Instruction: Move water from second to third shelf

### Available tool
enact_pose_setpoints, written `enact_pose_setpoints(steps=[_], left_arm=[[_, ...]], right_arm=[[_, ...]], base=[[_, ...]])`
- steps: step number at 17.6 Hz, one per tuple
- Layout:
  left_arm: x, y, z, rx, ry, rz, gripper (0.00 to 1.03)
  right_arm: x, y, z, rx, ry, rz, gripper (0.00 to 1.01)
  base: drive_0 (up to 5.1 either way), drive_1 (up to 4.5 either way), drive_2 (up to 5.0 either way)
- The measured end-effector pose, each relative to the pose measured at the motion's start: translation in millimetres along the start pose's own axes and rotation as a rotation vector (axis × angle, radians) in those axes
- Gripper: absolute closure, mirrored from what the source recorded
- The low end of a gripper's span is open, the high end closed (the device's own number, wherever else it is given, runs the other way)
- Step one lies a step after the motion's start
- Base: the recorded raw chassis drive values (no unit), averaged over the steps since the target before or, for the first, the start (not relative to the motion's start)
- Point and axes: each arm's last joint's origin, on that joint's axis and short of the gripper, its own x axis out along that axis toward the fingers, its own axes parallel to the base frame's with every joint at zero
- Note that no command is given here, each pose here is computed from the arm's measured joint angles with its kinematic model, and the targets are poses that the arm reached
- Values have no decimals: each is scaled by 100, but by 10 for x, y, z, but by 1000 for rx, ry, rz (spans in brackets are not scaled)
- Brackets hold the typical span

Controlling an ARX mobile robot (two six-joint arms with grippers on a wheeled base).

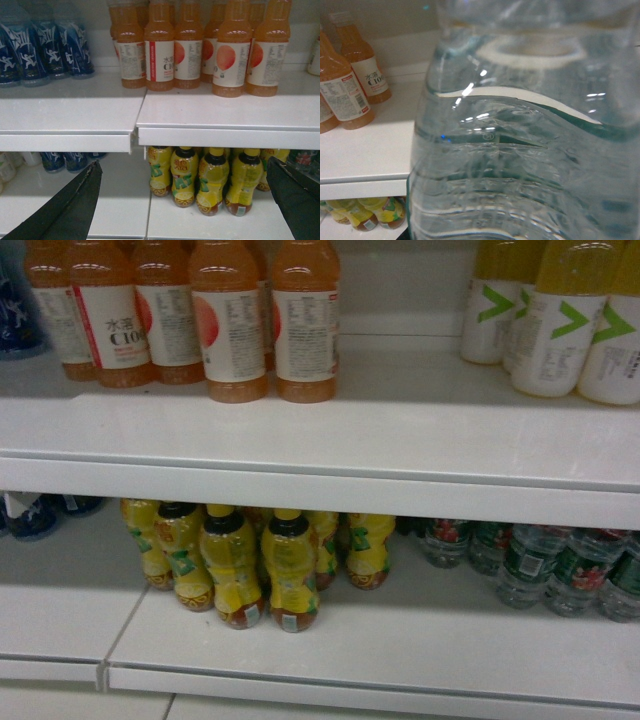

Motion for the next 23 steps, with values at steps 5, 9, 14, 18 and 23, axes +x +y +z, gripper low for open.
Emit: enact_pose_setpoints(steps=[5,9,14,18,23], left_arm=[[0,0,0,0,0,0,5],[0,0,0,0,0,0,5],[0,0,0,0,0,0,5],[0,0,0,0,0,0,5],[0,0,-1,0,1,0,5]], right_arm=[[-1,1,0,0,0,0,58],[0,0,-4,-1,4,0,58],[-1,0,-3,-1,3,0,58],[-2,1,-2,0,2,0,58],[0,1,-4,-1,4,0,58]], base=[[-443,216,216],[-441,218,218],[-444,215,215],[-451,209,209],[-458,206,206]])
